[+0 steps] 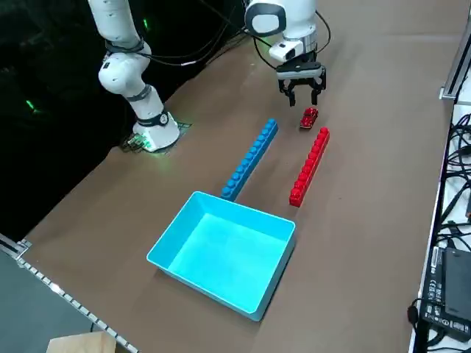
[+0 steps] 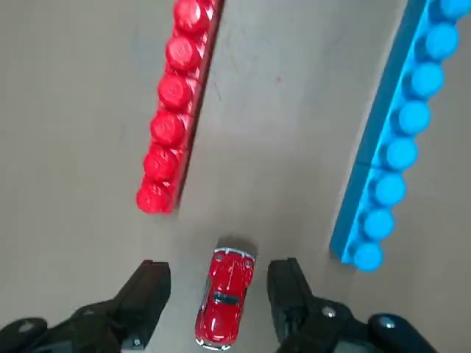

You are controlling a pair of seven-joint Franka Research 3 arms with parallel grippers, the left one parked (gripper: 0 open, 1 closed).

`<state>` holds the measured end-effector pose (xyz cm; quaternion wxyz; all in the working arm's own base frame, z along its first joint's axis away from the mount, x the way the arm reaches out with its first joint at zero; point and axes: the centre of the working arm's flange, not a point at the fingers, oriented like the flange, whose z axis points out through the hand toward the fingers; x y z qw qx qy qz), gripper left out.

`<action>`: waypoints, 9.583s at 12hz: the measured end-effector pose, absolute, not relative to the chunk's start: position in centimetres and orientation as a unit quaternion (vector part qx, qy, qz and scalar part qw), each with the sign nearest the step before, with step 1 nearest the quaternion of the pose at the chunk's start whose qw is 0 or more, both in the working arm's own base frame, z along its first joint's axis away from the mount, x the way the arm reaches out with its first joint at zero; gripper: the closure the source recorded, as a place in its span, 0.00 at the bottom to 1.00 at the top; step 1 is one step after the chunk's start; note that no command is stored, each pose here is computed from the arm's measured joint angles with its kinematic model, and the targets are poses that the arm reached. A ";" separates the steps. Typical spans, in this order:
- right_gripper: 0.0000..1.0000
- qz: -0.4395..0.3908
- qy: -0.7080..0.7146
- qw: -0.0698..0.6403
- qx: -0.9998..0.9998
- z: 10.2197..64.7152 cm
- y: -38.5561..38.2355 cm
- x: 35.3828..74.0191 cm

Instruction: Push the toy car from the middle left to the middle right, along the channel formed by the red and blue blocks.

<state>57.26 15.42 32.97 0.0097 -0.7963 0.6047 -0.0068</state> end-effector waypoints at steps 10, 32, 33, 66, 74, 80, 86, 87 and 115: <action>0.33 0.003 0.668 -0.012 -0.744 26.4 21.4 56.4; 0.44 -0.006 0.694 -0.002 -0.720 21.2 24.9 55.4; 0.44 -0.006 0.693 -0.002 -0.721 21.2 25.0 55.4; 0.51 -0.014 0.705 0.026 -0.708 20.8 31.9 54.4; 0.51 -0.015 0.703 0.029 -0.710 20.8 33.1 54.4; 0.51 -0.014 0.700 0.034 -0.713 20.7 34.4 54.3; 0.48 -0.003 0.699 0.049 -0.713 20.6 37.7 54.3; 0.45 -0.002 0.700 0.048 -0.713 20.4 37.7 54.2; 0.00 -0.028 0.312 0.030 -0.949 53.1 23.1 56.8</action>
